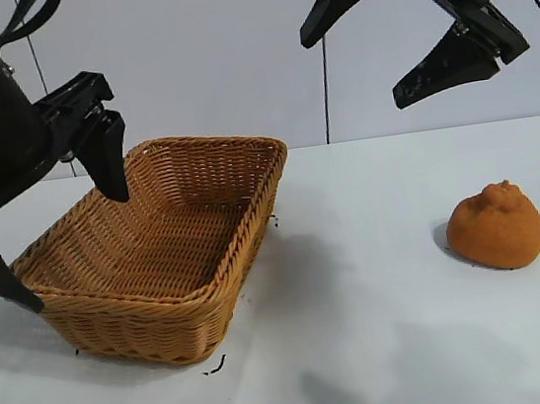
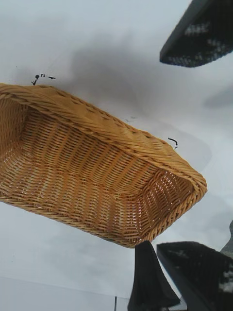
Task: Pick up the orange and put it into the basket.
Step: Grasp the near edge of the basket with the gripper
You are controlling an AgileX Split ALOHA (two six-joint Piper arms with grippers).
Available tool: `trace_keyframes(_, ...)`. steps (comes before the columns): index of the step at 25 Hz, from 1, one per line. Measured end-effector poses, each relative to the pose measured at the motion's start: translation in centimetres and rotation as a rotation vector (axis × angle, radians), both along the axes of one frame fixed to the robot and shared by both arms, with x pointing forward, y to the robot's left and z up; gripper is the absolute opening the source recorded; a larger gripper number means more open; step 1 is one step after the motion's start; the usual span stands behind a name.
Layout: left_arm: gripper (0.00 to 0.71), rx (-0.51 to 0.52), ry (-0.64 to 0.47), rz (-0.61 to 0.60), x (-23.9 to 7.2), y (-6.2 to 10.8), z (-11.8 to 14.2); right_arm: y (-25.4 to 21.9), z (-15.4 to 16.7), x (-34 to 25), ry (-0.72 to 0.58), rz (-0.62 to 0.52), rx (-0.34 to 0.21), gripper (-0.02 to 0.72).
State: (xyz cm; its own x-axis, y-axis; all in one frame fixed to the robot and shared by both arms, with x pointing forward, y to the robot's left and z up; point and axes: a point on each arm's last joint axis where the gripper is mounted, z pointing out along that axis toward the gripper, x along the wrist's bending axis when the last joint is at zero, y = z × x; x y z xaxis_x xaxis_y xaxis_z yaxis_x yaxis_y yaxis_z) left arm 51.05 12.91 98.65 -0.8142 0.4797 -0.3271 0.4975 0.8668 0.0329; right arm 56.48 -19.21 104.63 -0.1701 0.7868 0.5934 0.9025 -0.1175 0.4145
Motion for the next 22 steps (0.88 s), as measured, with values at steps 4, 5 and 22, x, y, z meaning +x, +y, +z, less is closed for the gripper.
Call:
trace_keyframes(4,0.692,0.012,0.037,0.034,0.2,-0.1,-1.0,0.0,0.0,0.0,0.0,0.0,-0.001,0.696)
trace_keyframes(5,0.692,0.014,0.043,0.043,0.2,-0.1,-1.2,0.0,0.0,0.0,0.0,0.0,-0.001,0.696)
trace_keyframes(22,0.692,0.049,0.096,0.025,2.0,-1.1,-7.4,0.0,0.0,0.0,0.0,0.0,-0.001,0.696)
